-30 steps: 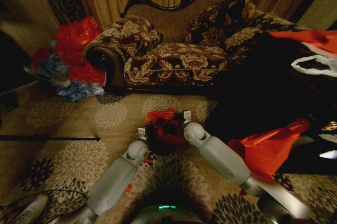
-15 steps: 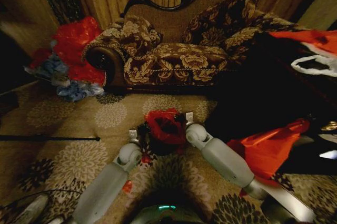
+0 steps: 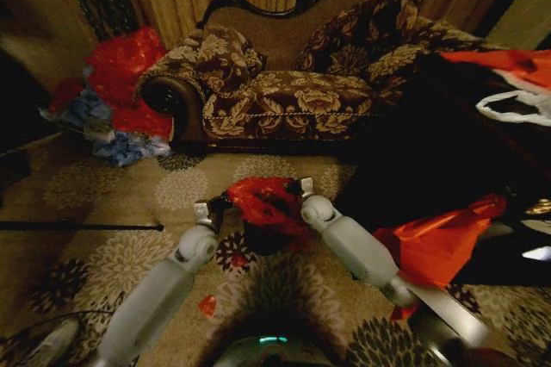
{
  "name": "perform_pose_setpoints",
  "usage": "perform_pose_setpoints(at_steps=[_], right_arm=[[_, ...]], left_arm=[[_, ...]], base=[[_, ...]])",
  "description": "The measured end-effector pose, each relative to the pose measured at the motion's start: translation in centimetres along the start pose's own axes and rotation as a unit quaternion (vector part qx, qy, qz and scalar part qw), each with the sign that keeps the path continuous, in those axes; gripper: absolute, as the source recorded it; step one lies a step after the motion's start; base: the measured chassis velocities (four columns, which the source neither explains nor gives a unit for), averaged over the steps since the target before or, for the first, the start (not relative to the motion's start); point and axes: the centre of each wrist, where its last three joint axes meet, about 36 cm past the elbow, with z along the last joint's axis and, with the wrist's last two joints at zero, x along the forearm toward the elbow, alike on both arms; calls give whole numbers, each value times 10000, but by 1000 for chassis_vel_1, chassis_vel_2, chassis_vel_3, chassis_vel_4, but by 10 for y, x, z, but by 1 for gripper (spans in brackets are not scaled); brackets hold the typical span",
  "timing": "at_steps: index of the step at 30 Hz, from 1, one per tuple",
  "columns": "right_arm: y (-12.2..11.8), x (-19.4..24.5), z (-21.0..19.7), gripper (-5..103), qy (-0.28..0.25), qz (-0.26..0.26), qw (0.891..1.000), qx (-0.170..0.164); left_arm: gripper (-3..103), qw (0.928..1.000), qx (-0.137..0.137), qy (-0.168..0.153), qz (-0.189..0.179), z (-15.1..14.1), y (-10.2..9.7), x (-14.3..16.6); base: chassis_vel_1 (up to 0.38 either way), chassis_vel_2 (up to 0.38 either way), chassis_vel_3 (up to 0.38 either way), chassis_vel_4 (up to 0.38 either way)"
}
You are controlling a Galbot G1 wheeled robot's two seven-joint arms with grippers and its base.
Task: Place a garbage bag over the trash bin.
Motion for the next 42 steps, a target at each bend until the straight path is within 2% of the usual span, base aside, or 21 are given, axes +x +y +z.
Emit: perform_pose_setpoints(at_steps=[4,7,8,10,16,19,22,27,33,38,42], right_arm=[[-11,-12,5,0,83,-219,9995,202],[-33,-30,29,0,177,-593,9953,741],[-33,-30,29,0,177,-593,9953,741],[-40,-40,46,0,200,-767,9915,1029],[-53,-52,71,0,294,-1067,9859,1257],[-74,-57,85,0,316,-1298,9783,1586],[-81,-57,91,0,330,-1414,9740,1737],[-82,-56,102,0,313,-1497,9726,1748],[-71,-51,124,0,323,-1669,9708,1695],[-64,-44,145,0,294,-1843,9657,1806],[-60,-40,158,0,343,-1863,9656,1783]], left_arm=[[0,9999,31,128,-24,5,3,-16],[0,9993,112,340,-45,15,7,-31],[0,9993,112,340,-45,15,7,-31],[0,9989,143,447,-34,22,11,-35],[0,9977,237,640,21,31,15,-40],[0,9967,256,760,91,37,15,-41],[0,9961,266,827,127,41,14,-40],[0,9946,307,977,179,50,11,-38],[0,9927,348,1125,256,59,8,-33],[0,9913,410,1223,272,66,7,-29],[0,9903,426,1290,284,73,6,-27]], base=[[0,0,0,0],[0,0,0,0],[0,0,0,0],[0,0,0,0],[0,0,0,0],[0,0,0,0],[0,0,0,0],[0,0,0,0],[0,0,0,0],[0,0,0,0],[0,0,0,0]])
